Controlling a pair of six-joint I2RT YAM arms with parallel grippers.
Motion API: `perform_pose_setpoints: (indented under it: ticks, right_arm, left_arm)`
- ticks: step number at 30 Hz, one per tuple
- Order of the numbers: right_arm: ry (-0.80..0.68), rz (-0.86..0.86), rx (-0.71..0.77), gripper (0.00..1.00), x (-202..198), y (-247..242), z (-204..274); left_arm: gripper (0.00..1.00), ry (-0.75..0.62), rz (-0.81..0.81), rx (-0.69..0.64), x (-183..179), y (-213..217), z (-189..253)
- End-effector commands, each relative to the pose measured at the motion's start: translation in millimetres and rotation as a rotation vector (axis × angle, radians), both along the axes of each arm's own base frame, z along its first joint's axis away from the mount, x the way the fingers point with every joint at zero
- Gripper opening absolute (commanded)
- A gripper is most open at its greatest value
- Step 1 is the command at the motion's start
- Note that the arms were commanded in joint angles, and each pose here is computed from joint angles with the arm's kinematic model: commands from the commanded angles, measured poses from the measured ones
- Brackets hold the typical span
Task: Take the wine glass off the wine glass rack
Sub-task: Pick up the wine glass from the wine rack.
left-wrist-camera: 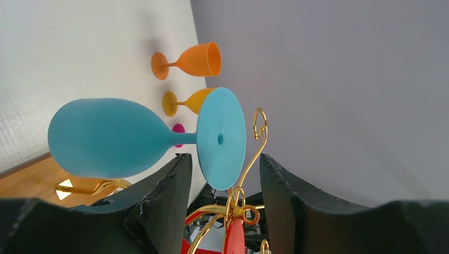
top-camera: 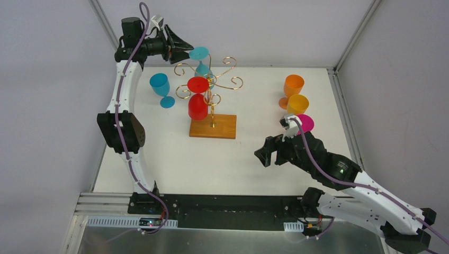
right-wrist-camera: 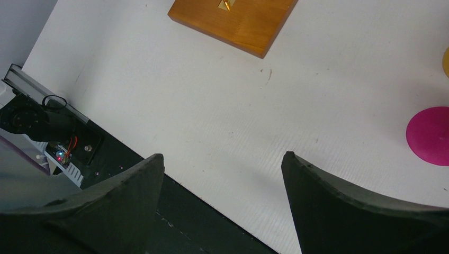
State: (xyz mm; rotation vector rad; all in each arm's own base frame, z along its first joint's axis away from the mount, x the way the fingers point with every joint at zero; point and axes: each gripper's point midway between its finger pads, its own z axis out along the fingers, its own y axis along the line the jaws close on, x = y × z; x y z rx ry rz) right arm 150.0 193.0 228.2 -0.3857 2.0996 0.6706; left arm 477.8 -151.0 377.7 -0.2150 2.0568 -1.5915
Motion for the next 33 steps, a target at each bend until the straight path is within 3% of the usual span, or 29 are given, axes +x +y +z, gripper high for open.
perform_pose_setpoints:
  ticks: [1,33]
  right_arm:
    - [-0.016,-0.008,0.054,0.85,2.8,4.7,14.4]
    - [-0.017,-0.003,0.054,0.85,2.8,6.3,13.4]
  left_arm:
    - [0.48,-0.039,-0.058,-0.007,-2.6,-8.2,1.3]
    - [0.14,-0.062,-0.084,-0.006,-9.2,-15.0,8.9]
